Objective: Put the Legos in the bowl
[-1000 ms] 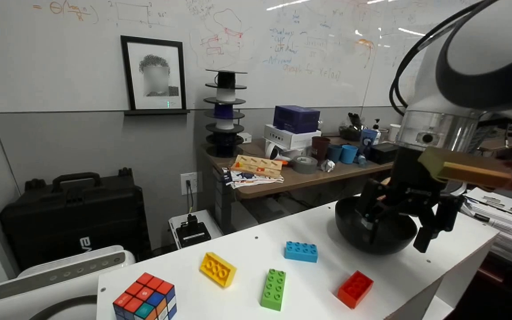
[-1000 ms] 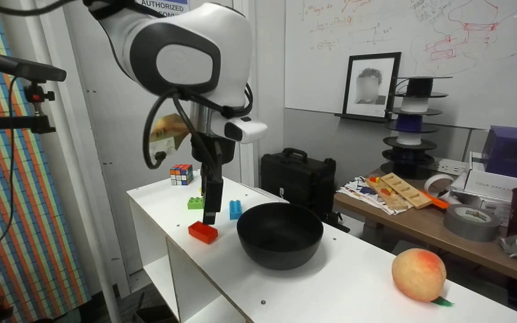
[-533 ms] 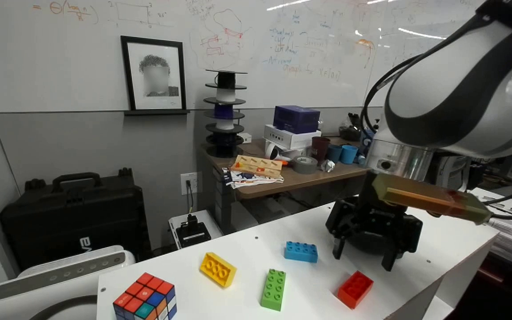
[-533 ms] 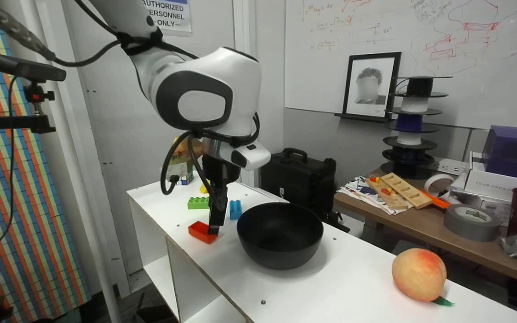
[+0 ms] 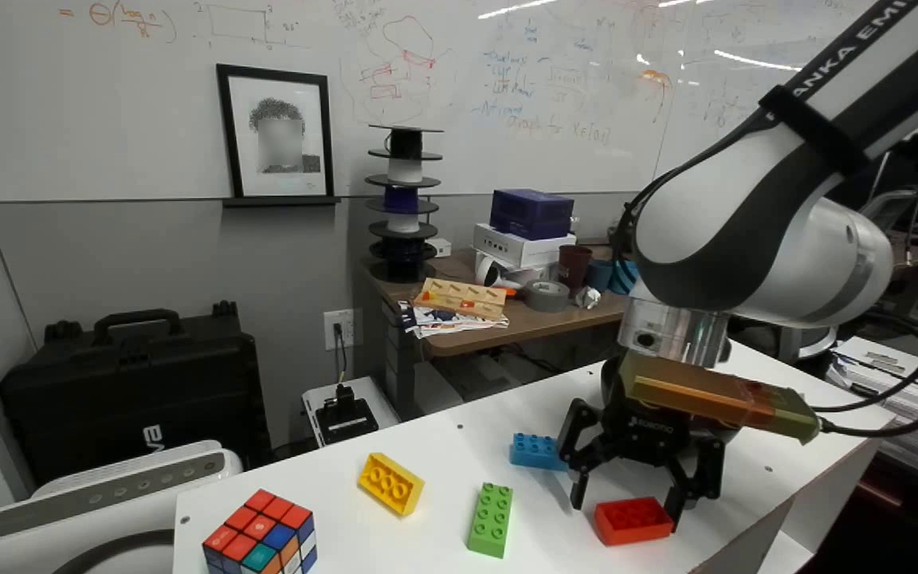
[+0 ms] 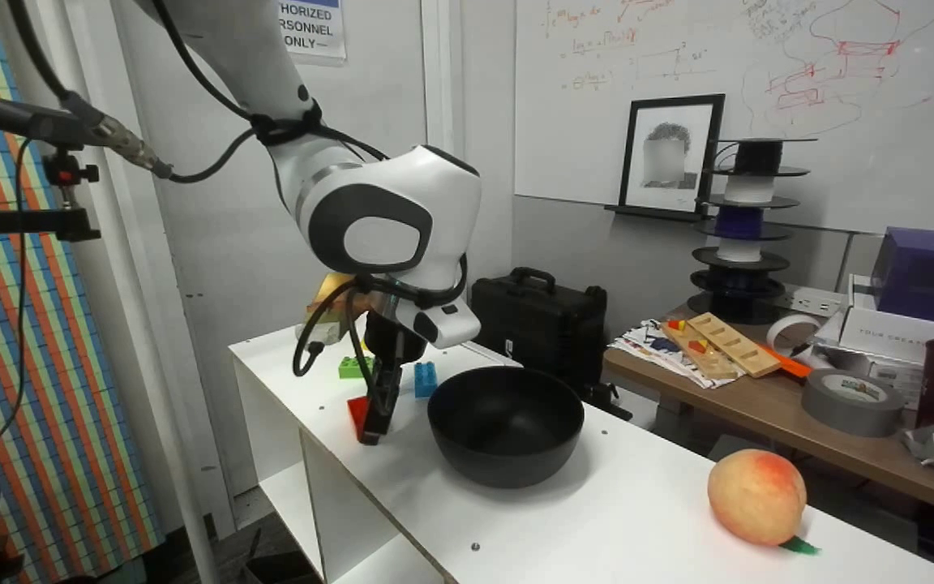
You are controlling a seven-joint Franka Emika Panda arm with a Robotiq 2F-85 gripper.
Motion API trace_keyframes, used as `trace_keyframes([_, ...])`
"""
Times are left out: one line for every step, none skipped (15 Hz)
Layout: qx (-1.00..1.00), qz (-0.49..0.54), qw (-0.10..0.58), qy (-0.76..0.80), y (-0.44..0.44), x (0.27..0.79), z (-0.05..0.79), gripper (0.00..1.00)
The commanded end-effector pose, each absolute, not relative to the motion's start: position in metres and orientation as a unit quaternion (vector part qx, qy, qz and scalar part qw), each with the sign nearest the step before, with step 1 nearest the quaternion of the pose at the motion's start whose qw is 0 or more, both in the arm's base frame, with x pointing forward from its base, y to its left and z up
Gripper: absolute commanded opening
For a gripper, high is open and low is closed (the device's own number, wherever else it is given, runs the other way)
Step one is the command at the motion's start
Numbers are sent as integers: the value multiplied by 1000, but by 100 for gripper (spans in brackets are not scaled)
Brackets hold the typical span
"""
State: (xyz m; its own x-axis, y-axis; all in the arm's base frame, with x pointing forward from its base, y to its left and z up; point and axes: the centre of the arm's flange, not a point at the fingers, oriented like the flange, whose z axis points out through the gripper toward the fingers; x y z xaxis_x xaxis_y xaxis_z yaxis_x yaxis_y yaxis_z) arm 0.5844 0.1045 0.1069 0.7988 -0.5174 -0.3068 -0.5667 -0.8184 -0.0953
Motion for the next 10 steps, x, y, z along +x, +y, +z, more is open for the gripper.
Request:
trace_keyframes([-937,161,93,296,117,584,109,100])
trace_keyframes([-937,160,91,296,117,582,111,100])
trace_keyframes([-936,163,91,298,118,580,113,100])
trace_keyframes([-936,164,91,298,118,579,113,100])
trace_keyframes([-935,161,92,302,117,579,113,100])
trace_keyframes([-935,160,92,304,116,580,113,75])
trace_keyframes([-936,156,89,303,114,580,113,73])
trace_keyframes([-937,150,86,304,112,581,113,67])
trace_keyframes([-937,145,84,305,109,582,115,59])
trace_keyframes([-938,141,82,307,107,583,118,51])
